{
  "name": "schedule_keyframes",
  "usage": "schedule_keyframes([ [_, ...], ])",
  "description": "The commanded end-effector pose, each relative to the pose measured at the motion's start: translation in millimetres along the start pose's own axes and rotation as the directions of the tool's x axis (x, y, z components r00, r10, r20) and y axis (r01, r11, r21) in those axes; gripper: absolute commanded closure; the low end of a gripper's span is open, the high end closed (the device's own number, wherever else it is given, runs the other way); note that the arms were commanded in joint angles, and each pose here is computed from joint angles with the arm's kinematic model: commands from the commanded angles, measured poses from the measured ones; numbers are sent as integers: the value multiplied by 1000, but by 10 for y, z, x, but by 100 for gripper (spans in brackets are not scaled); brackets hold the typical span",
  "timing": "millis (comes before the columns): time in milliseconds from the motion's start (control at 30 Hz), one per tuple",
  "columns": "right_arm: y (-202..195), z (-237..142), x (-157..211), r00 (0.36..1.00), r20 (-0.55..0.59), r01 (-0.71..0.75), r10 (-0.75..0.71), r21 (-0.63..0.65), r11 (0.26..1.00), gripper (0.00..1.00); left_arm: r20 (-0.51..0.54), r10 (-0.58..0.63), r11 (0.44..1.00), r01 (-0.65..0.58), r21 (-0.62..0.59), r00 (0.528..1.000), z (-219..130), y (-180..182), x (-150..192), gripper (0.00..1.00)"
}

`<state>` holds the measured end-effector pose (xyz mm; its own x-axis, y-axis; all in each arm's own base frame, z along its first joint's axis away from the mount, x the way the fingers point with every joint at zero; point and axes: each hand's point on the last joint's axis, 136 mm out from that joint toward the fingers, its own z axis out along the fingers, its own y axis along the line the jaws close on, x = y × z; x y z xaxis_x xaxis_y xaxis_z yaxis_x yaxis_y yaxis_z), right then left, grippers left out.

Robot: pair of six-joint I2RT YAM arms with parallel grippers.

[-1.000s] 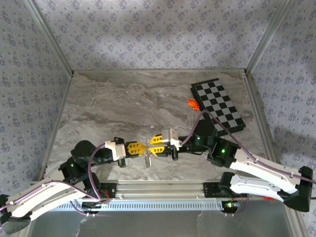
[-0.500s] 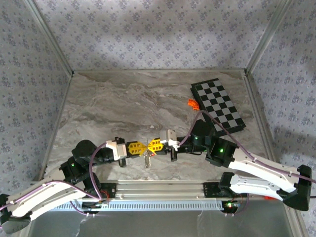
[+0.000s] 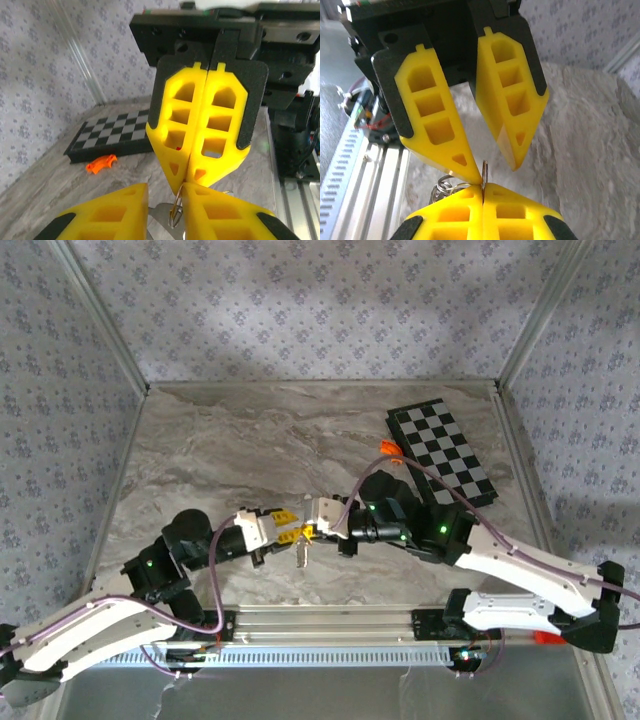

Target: Put the keys on the keyring

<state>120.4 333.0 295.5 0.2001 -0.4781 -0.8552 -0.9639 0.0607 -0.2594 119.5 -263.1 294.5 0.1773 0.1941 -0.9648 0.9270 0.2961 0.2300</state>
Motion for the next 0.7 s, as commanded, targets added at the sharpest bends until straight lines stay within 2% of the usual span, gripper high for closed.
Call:
schedule_keyframes([
  [0,-19,-69,-15,998,-44,38,-38,11,999,100,-15,15,1000,-15,-3,1000,3,27,-62,79],
  [133,14,-91,-51,999,-32,44,-44,-9,999,100,-20,14,1000,-14,2,1000,6,16,-43,84],
  [400,93,-83,-53,998,-37,57,-59,-49,997,100,-24,11,1000,-11,18,1000,17,-18,-8,85],
  [500,114,-58,-44,997,-45,59,-61,-59,997,100,-17,9,1000,-9,22,1000,15,-25,-16,93],
  [533,123,-49,-38,997,-47,60,-63,-61,996,100,-15,8,1000,-8,24,1000,15,-29,-20,99],
  [667,126,-51,-65,997,-35,62,-64,-52,997,100,15,-1,1000,0,27,1000,5,-38,-67,100],
])
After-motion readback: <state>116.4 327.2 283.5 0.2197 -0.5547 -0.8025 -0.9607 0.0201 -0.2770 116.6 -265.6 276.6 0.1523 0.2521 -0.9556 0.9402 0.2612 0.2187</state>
